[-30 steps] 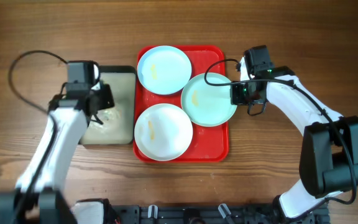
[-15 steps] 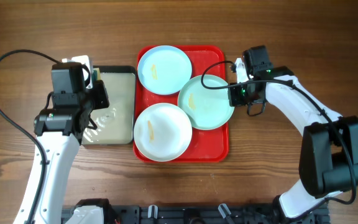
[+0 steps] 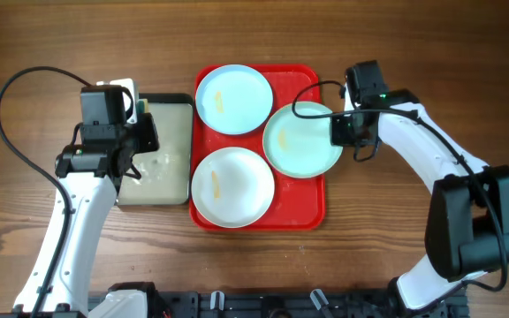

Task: Clean dirty plates on tray and stack at the side
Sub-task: 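Dip the sponge into the black water tray with the left gripper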

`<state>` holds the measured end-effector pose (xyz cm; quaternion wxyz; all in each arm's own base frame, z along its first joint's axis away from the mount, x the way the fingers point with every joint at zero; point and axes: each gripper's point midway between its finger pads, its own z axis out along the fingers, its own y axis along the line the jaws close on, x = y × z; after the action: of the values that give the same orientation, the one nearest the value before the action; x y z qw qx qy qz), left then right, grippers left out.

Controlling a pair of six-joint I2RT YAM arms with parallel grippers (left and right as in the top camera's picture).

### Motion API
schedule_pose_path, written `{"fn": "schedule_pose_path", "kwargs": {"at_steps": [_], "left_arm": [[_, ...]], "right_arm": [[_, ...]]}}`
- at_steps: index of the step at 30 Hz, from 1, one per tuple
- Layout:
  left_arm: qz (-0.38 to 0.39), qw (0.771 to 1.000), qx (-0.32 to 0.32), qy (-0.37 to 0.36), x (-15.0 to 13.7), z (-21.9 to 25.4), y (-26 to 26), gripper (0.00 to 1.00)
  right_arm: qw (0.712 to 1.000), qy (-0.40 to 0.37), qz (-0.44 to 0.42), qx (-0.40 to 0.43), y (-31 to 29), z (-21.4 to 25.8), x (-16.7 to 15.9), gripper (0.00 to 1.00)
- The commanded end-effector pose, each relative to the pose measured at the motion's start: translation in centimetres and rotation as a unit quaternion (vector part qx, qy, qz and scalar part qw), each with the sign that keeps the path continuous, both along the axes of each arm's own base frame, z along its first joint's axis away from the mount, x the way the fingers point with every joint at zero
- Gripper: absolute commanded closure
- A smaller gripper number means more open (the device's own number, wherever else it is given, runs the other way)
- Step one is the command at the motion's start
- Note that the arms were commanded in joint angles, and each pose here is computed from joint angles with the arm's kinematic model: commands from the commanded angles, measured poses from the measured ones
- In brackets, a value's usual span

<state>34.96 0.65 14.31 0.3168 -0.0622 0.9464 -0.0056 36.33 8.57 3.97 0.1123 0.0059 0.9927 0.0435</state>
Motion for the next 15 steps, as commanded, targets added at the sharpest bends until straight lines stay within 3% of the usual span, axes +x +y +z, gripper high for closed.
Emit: {"fn": "schedule_pose_path", "kwargs": {"at_steps": [1,11,15], "left_arm": [[-0.021,1.0,-0.008,-0.007,0.4,0.5,-0.8,0.96],[-0.064,0.995,0.018,0.074,0.3,-4.7,-0.8,0.96],[-0.064,0.995,0.018,0.074,0.5,-4.8,-0.8,0.96]], "right_arm": [[0.999,-0.029,-0.012,-0.008,0.0,1.4,1.6,0.96],[1.0,-0.023,0.004,0.012,0.8,1.3,1.3,0.96],[1.0,-0.022,0.004,0.012,0.8,1.3,1.3,0.96]]}}
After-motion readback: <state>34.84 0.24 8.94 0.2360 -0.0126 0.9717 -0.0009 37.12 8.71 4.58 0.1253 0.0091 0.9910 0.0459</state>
